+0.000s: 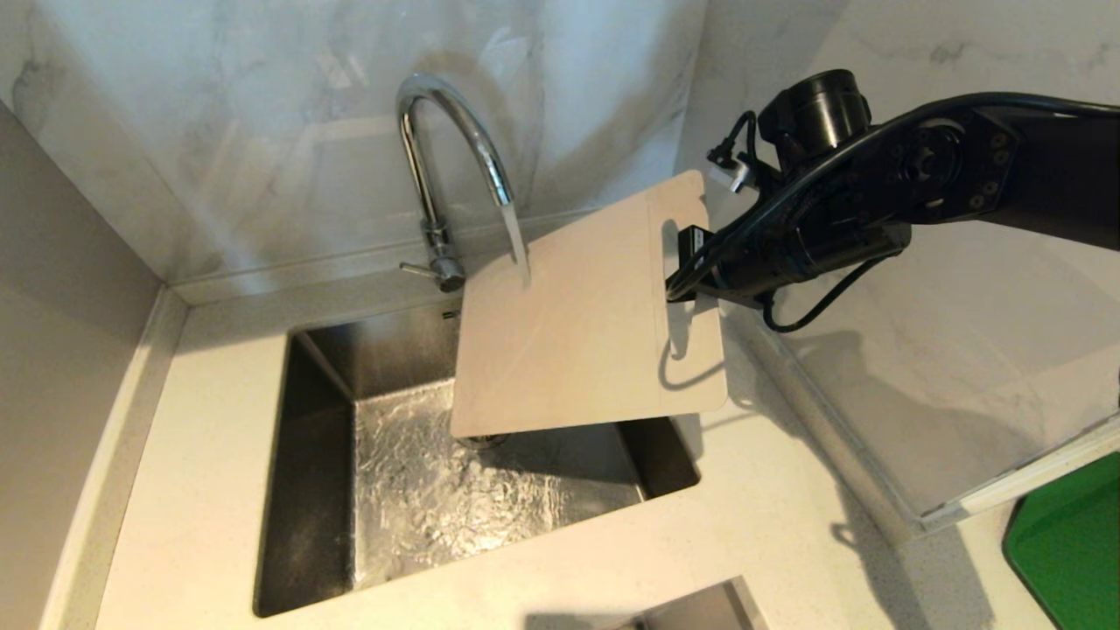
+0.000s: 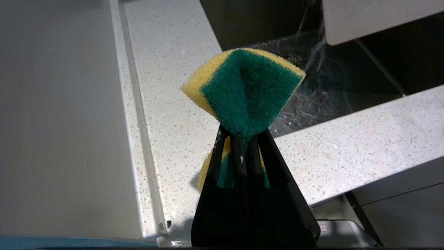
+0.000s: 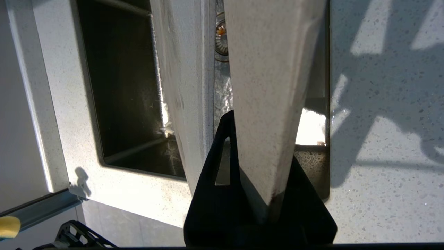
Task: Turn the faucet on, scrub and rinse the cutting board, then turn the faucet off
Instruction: Scrub the cutting board underwater
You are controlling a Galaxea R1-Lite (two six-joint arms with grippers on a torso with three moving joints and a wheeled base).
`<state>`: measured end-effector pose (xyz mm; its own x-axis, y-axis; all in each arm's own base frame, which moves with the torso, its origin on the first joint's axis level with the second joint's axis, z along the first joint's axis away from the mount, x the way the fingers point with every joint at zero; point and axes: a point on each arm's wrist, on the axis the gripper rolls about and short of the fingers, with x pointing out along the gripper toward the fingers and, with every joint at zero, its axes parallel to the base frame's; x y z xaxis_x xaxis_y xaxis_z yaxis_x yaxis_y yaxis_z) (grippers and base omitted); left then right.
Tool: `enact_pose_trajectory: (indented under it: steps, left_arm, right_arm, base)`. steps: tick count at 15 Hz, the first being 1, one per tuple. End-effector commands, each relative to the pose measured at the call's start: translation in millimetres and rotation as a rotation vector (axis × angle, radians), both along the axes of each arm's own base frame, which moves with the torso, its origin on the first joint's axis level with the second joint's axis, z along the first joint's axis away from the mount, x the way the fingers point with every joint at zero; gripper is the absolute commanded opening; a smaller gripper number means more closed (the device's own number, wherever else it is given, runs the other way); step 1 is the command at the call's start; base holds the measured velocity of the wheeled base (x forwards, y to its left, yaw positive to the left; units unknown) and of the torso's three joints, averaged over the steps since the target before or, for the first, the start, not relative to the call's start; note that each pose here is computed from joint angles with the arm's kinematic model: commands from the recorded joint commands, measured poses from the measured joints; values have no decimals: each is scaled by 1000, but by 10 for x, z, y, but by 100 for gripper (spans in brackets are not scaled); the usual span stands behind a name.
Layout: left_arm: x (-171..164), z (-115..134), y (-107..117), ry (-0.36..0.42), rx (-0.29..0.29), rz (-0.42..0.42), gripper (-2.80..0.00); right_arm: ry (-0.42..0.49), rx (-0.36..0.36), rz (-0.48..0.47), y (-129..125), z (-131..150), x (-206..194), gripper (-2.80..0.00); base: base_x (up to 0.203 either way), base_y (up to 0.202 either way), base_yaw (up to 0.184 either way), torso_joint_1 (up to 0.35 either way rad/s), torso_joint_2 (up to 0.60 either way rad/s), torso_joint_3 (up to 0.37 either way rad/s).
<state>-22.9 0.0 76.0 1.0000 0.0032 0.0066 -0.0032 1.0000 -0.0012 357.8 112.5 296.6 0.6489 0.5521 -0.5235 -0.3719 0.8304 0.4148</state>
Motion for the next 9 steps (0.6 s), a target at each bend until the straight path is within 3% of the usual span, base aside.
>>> enact_pose_trajectory:
  steps: [1,9]
  left_arm:
    - [1,-3,0,0,-2,1,-280]
    - [1,-3,0,0,0,1,-280]
  right_arm:
    - [-4,3,1,-4,23,-16,-280]
    - [-8,7,-14,-84,48,-33,-280]
  base:
    - [0,0,0,0,0,0]
    - [0,0,0,0,0,0]
